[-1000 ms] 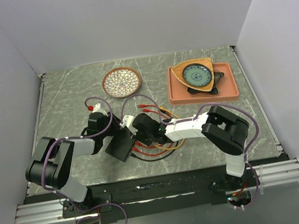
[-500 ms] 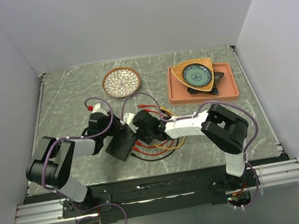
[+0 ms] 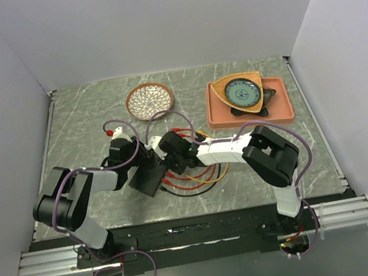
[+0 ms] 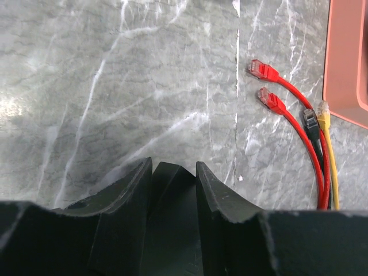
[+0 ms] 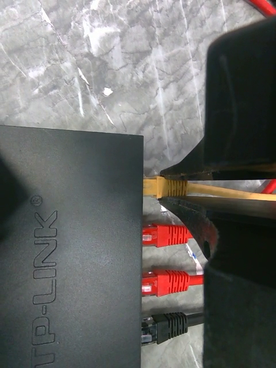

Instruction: Insert the plug into the switch port

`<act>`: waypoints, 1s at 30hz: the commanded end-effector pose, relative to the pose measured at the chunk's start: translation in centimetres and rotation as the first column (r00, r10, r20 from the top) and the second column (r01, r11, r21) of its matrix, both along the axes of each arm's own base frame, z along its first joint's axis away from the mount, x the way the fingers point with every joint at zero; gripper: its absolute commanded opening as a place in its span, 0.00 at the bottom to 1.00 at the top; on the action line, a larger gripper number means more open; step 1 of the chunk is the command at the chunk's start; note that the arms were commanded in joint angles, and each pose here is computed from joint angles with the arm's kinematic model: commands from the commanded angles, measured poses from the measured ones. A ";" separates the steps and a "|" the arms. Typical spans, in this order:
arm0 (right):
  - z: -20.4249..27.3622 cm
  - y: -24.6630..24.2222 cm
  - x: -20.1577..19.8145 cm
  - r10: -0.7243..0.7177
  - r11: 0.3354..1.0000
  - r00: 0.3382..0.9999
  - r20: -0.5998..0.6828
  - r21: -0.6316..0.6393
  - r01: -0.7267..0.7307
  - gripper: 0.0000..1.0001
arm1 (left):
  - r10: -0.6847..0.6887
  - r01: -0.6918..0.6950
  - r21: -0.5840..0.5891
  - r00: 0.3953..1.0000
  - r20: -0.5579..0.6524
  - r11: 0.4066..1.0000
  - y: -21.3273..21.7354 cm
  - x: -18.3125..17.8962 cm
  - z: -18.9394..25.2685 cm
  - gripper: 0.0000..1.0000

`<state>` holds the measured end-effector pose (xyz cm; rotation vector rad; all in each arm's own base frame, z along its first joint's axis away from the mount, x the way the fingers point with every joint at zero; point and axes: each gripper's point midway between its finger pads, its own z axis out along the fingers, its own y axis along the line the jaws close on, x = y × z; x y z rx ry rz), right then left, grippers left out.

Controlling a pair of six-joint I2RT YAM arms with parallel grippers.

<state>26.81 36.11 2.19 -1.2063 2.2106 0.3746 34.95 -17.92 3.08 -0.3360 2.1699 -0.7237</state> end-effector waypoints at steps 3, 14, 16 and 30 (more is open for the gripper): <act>11.7 10.9 6.0 -0.026 0.884 0.960 0.277 0.454 -0.107 0.00 | -0.256 0.236 -0.099 0.900 -0.352 0.967 -4.4 -10.3 -5.2 0.27; 13.0 9.9 5.4 -0.032 0.883 0.960 0.278 0.458 -0.103 0.00 | -0.223 0.210 -0.076 0.920 -0.323 0.975 -4.0 -9.8 -4.5 0.30; 13.1 9.6 5.1 -0.033 0.883 0.960 0.277 0.459 -0.102 0.00 | -0.219 0.208 -0.069 0.925 -0.311 0.976 -4.0 -9.5 -4.0 0.32; 11.6 7.3 4.2 -0.071 0.909 0.970 0.233 0.416 -0.033 0.10 | -0.129 0.133 -0.001 0.960 -0.250 0.991 -2.6 -7.9 -1.8 0.55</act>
